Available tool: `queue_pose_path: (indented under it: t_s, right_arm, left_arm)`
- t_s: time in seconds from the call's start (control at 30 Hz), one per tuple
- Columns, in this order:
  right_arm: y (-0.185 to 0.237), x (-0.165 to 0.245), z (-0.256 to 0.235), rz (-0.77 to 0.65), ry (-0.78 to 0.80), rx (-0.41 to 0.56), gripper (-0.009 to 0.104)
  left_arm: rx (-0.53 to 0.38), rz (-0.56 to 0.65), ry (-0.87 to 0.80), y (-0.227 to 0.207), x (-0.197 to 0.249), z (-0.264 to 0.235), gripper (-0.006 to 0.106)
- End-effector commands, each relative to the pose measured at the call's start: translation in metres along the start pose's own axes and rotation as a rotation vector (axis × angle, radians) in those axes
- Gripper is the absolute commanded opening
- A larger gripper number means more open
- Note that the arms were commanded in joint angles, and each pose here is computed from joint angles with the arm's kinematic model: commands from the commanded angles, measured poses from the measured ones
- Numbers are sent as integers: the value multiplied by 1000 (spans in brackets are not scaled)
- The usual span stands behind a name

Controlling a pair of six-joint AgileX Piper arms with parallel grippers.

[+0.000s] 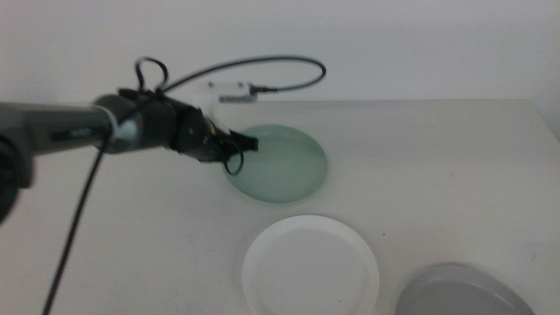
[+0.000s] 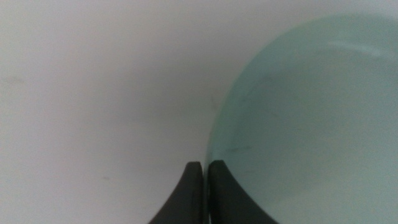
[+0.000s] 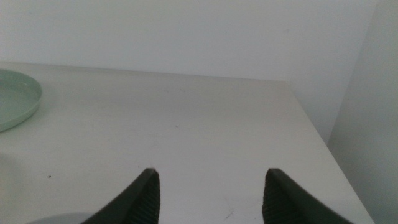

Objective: Stack the three bowls on top of each other.

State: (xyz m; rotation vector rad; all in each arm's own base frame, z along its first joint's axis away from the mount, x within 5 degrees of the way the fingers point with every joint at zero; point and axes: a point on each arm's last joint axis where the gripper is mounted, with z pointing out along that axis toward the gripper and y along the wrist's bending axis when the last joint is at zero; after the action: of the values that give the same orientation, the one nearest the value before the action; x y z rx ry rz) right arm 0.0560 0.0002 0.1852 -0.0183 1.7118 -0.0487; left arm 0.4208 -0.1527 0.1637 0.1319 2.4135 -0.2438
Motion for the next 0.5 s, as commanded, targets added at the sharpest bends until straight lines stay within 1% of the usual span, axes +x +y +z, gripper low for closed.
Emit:
queue_pose_path:
  t_s: [0.0, 0.13, 0.2, 0.33, 0.47]
  right_arm:
    - [-2, -10, -3, -16, -106, 25, 43]
    - [-2, -10, -3, -16, -106, 25, 43]
    - [-2, -10, -3, -16, -106, 25, 43]
    - [-2, -10, -3, -16, -106, 25, 43]
    - [-2, -10, -3, -16, -106, 25, 43]
  left_arm:
    - [37, 2, -176, -7, -42, -50, 0]
    - [48, 5, -239, -10, -58, -94, 0]
    - [66, 13, -266, -16, -57, -117, 0]
    - [108, 35, -303, -25, -41, -154, 0]
    - [138, 34, -281, -29, -14, -178, 0]
